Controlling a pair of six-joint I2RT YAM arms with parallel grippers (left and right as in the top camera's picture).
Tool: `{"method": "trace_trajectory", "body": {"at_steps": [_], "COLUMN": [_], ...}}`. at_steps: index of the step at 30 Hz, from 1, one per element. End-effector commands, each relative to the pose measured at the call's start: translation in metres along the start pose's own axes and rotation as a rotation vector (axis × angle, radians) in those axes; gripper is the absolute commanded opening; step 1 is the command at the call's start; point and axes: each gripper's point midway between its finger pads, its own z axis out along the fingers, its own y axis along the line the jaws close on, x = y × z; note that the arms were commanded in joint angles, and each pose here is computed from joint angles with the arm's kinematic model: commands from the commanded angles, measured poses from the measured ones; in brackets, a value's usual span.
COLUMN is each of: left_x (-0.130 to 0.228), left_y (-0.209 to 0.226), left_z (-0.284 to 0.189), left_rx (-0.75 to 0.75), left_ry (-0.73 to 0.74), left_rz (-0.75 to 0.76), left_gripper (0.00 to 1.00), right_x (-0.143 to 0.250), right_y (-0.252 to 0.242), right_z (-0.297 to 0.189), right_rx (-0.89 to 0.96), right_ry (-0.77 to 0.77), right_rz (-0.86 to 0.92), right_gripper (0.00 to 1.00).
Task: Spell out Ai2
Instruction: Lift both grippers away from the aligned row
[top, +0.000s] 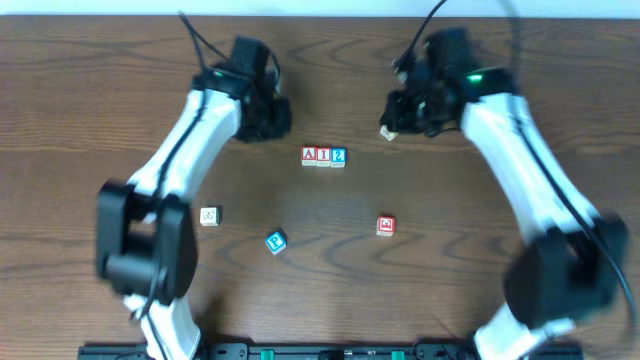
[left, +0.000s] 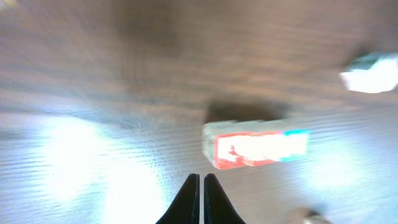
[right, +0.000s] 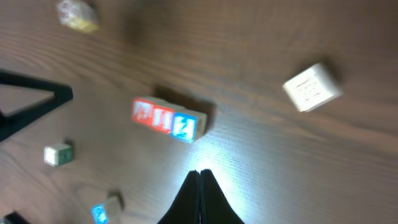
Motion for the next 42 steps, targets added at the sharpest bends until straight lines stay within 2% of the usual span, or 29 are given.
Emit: {"method": "trace_trajectory", "body": {"at_steps": [1,8,9,11,12,13,14,17,22,26,31,36,42], "left_x": [-0.026,0.014,0.020,0.037,0.045,0.051,0.059,0.077,0.111,0.122,0.124,0.126,0.144], "left_y": [-0.019,-0.031,-0.032,-0.035,-0.035,-0.036,-0.036,-0.032,-0.020,-0.015,-0.013,-0.013,0.013], "left_z": [-0.095,-0.212,-0.223,-0.249,-0.260,-0.268,-0.277,-0.289,-0.289,-0.284,-0.282,-0.285,-0.321], "left_rx": [-0.027,-0.062,-0.063,-0.051,-0.045,-0.041,-0.037,-0.036,-0.061,-0.076,-0.081,-0.079,-0.198], "left_ry": [-0.232,-0.419,-0.435,-0.477,-0.495,-0.511,-0.525,-0.526,-0.443,-0.391,-0.375,-0.384,-0.518], "left_rz": [0.111,0.203,0.217,0.235,0.238,0.241,0.242,0.243,0.228,0.218,0.215,0.216,0.222], "left_gripper": [0.06,0.06,0.06,0.06,0.13,0.38,0.94,0.95,0.95,0.95,0.95,0.96,0.95], "right_x": [-0.017,0.032,0.040,0.060,0.069,0.077,0.087,0.110,0.156,0.178,0.196,0.199,0.199], "right_y": [0.017,0.052,0.055,0.063,0.065,0.068,0.070,0.071,0.067,0.062,0.055,0.054,0.054], "right_z": [-0.089,-0.208,-0.220,-0.248,-0.259,-0.267,-0.278,-0.293,-0.304,-0.303,-0.296,-0.295,-0.295], "right_rx": [0.102,0.109,0.106,0.099,0.096,0.094,0.091,0.088,0.093,0.100,0.110,0.112,0.112], "right_ry": [-0.179,-0.351,-0.371,-0.425,-0.446,-0.464,-0.486,-0.503,-0.463,-0.416,-0.339,-0.325,-0.325], "right_rz": [-0.152,-0.252,-0.258,-0.275,-0.281,-0.287,-0.293,-0.299,-0.286,-0.272,-0.248,-0.243,-0.243], "right_gripper": [0.02,0.03,0.07,0.22,0.41,0.74,0.99,0.99,0.99,0.99,0.99,1.00,0.99]}}
